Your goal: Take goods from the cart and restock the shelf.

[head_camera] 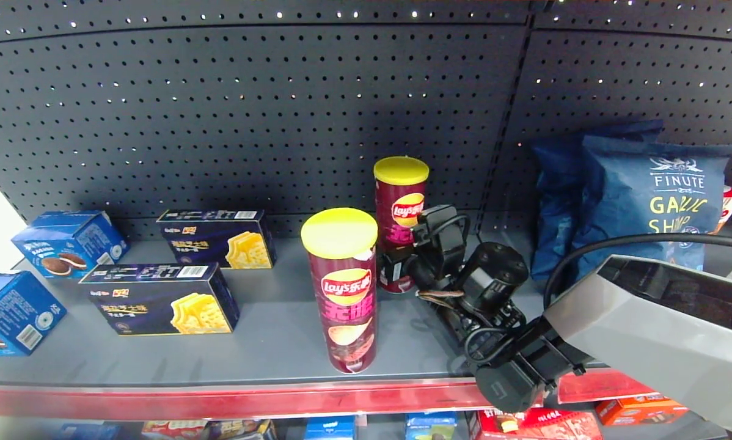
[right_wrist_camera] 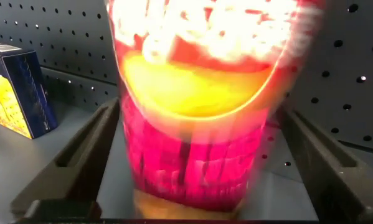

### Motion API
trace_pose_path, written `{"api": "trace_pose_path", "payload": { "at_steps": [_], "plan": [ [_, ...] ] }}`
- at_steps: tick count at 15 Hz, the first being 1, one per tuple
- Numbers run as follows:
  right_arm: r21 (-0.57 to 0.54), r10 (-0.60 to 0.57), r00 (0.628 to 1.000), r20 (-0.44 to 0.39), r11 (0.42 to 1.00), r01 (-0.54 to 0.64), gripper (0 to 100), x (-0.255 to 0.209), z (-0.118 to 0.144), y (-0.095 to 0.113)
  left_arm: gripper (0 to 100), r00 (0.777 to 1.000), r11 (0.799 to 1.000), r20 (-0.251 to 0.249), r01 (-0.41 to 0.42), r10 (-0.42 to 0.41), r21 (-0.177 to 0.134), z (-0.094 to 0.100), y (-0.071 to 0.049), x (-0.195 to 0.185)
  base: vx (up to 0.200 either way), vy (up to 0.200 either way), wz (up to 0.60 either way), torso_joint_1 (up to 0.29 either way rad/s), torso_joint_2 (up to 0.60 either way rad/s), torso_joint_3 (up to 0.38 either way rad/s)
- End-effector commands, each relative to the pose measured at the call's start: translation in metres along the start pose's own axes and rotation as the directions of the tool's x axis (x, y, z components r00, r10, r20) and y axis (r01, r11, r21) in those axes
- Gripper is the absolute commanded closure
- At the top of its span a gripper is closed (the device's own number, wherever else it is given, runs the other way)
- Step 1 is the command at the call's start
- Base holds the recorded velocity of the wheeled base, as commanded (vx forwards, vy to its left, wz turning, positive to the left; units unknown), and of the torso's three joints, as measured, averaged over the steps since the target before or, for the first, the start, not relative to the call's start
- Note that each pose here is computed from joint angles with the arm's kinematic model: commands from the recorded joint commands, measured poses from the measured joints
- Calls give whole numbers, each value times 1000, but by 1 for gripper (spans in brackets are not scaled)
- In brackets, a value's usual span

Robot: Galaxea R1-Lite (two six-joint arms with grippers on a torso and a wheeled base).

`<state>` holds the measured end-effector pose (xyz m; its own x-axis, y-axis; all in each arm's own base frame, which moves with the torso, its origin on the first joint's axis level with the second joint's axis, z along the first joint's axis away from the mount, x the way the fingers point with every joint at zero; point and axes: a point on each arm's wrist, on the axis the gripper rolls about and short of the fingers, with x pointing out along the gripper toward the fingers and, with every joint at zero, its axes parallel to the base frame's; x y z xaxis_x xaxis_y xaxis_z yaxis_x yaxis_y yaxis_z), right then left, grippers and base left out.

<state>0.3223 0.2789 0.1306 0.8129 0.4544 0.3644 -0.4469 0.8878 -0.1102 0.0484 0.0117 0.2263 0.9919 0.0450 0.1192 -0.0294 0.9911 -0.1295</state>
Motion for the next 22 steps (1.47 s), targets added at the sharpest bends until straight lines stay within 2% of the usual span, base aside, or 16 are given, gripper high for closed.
{"api": "trace_pose_path", "payload": {
  "at_steps": [1, 6, 12, 17, 19, 22],
  "plan": [
    [0, 1, 1000, 0, 1000, -1, 0, 0, 0, 1, 0, 1000, 1000, -2, -2, 2, -2, 0, 0, 0, 0, 0, 0, 0, 0, 0],
    [2, -17, 1000, 5, 1000, 17, 0, -1, 6, -2, 0, 1000, 1000, -4, 0, 0, -3, -1, 0, 0, 0, 0, 0, 0, 0, 0],
    [15, -29, 999, 20, 999, 29, 0, -16, 37, -10, 0, 1000, 1000, -6, -2, 2, -2, -2, 1, 0, 0, 0, 0, 0, 0, 0],
    [50, 26, 999, -42, 998, -24, 0, -50, 51, -3, 0, 1000, 1000, -1, -1, 1, 0, -1, 0, 0, 0, 0, 0, 0, 0, 0],
    [53, 38, 996, -74, 998, -34, 0, -63, 52, -4, 0, 1000, 1000, -1, -1, 1, 0, -1, 0, 0, 0, 0, 0, 0, 0, 0],
    [63, 14, 997, -82, 998, -8, 0, -67, 56, -10, 0, 1000, 1000, -1, -1, 1, 0, -1, 0, 0, 0, 0, 0, 0, 0, 0]
  ]
}}
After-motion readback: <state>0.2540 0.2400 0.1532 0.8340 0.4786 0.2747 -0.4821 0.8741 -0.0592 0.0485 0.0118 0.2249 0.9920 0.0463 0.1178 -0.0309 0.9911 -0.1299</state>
